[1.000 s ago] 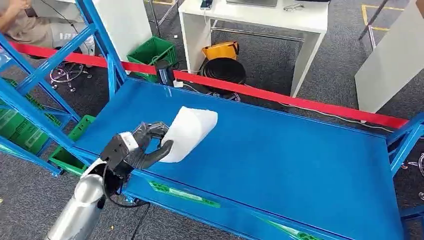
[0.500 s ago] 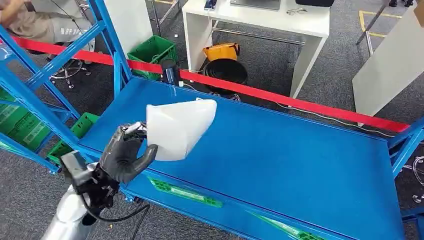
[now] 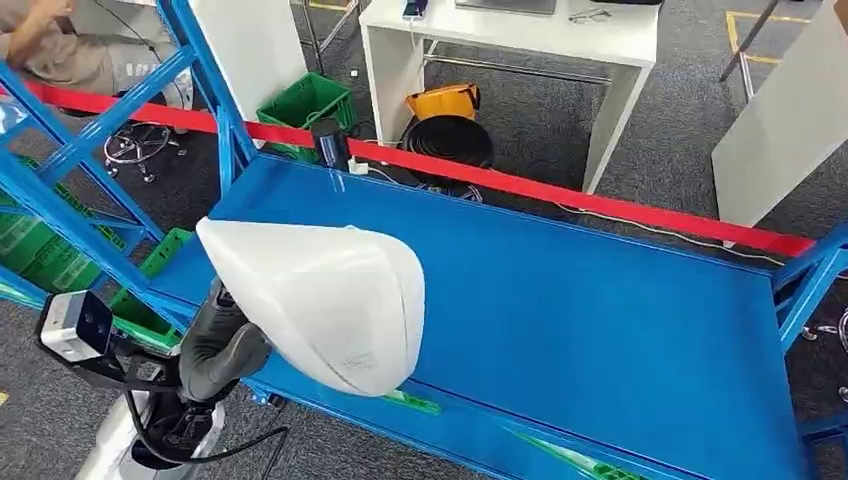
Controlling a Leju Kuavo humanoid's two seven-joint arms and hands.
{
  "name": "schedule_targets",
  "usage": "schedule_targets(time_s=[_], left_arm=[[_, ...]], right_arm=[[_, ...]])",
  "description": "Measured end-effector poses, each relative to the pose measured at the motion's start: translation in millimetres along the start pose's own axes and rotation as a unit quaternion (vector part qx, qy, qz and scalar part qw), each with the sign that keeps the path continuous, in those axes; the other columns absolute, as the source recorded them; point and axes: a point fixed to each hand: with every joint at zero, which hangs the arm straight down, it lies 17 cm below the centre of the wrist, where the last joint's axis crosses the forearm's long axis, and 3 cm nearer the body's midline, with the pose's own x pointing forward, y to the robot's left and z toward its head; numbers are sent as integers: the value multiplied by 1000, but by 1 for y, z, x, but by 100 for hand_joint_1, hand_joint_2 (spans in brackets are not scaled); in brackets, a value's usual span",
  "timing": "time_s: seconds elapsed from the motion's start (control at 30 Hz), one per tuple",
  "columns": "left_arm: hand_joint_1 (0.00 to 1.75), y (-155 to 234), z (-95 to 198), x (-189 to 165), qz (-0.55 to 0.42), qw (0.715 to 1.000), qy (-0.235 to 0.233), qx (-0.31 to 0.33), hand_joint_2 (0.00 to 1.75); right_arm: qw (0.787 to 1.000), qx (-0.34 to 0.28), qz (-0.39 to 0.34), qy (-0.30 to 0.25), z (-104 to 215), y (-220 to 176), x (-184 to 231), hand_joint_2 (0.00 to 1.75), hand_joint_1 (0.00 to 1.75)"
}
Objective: Take the parts from the cabinet and place them on the table.
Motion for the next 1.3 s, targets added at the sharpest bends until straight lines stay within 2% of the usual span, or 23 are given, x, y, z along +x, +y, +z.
schedule_targets(time_s=[0.17,0.37,0.73,0.9,1.3], left_arm=[[175,-2,6,0,26,1000,2,-2,175],[175,-17,13,8,90,995,-14,-37,175],[175,-18,38,-8,116,993,1,-26,175],[175,-16,40,-10,120,992,-3,-30,175],[175,-8,38,-11,142,989,-20,-35,175]], right_arm=[[1000,0,7,1,0,1,-2,0,0],[1000,4,17,6,0,5,-2,0,0],[999,-9,39,4,0,1,1,0,0],[999,-22,37,-11,0,-11,18,0,0],[999,-31,30,-15,0,-19,20,0,0]])
